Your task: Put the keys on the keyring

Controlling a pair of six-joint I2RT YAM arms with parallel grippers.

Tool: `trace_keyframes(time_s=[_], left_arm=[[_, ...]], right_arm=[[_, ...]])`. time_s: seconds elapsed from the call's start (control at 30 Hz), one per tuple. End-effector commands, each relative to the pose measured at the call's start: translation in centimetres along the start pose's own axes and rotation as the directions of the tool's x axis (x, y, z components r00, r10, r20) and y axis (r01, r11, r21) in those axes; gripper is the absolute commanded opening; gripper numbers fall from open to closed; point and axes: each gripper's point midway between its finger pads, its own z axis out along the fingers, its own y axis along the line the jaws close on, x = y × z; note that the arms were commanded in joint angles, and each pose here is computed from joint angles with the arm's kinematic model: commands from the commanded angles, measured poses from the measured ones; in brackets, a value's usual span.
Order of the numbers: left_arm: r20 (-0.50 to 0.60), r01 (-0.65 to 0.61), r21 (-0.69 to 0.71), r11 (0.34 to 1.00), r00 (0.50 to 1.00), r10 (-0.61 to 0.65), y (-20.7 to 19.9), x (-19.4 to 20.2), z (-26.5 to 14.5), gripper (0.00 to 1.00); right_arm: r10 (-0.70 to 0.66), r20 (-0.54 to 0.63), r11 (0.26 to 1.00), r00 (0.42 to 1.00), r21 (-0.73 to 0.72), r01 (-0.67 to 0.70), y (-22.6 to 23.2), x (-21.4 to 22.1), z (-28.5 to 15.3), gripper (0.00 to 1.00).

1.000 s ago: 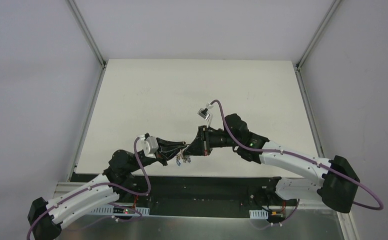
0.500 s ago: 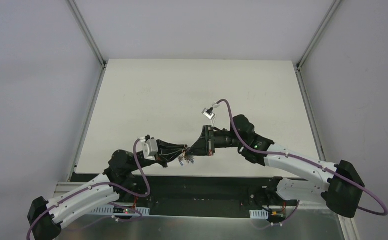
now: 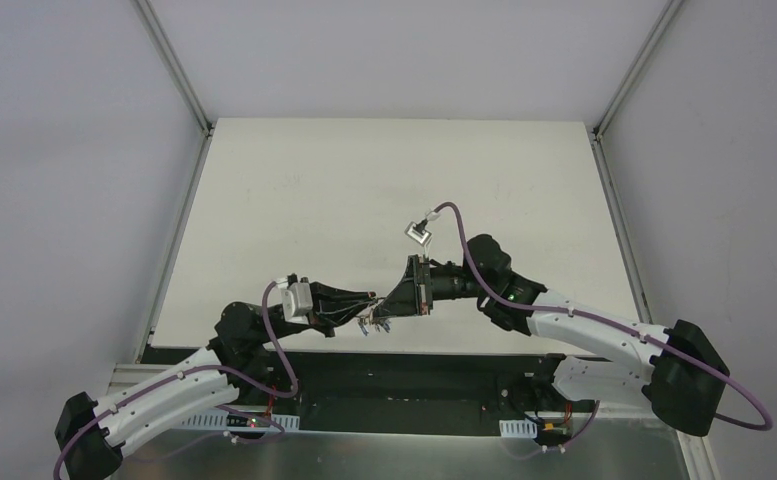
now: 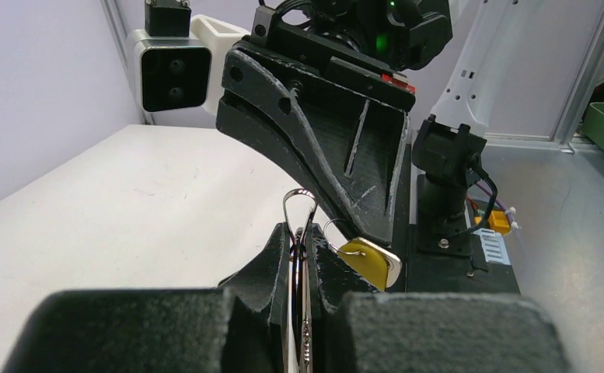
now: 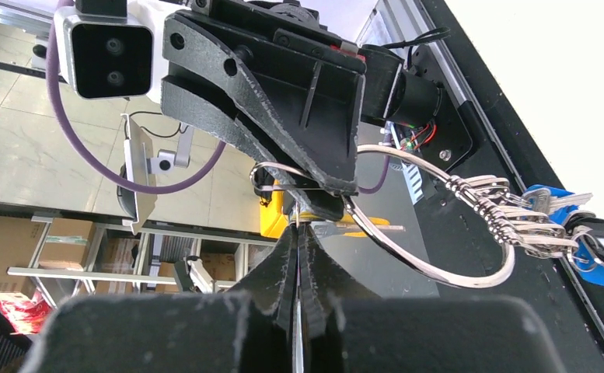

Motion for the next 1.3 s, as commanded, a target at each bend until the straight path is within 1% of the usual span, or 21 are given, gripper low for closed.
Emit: trace_keyframes(time_s=[0.0, 0.23, 0.67, 1.27], left_arm=[[0.092, -0.027, 0.061, 0.998, 0.996, 0.021, -1.2, -2.2, 0.2, 0.0], [0.093, -0.033, 0.082, 0.996, 0.995, 0.026, -1.6, -2.2, 0.2, 0.0], [0.111, -0.048, 0.096, 0.994, 0.993, 0.037, -2.0, -2.5, 0.1, 0.0], [0.12, -0.057, 0.112, 0.992, 0.992, 0.043, -2.3, -2.6, 0.1, 0.0]], right_arm=[[-0.016, 0.022, 0.996, 1.0, -0.092, 0.018, 2.3, -0.6, -0.3, 0.0], [0.013, 0.022, 0.991, 1.0, -0.134, -0.009, 3.1, -1.0, -0.3, 0.0], [0.095, -0.002, 0.979, 0.995, -0.181, -0.094, 2.6, -0.7, -0.1, 0.0], [0.143, 0.007, 0.971, 0.99, -0.194, -0.139, 1.9, -1.1, -0.2, 0.0]])
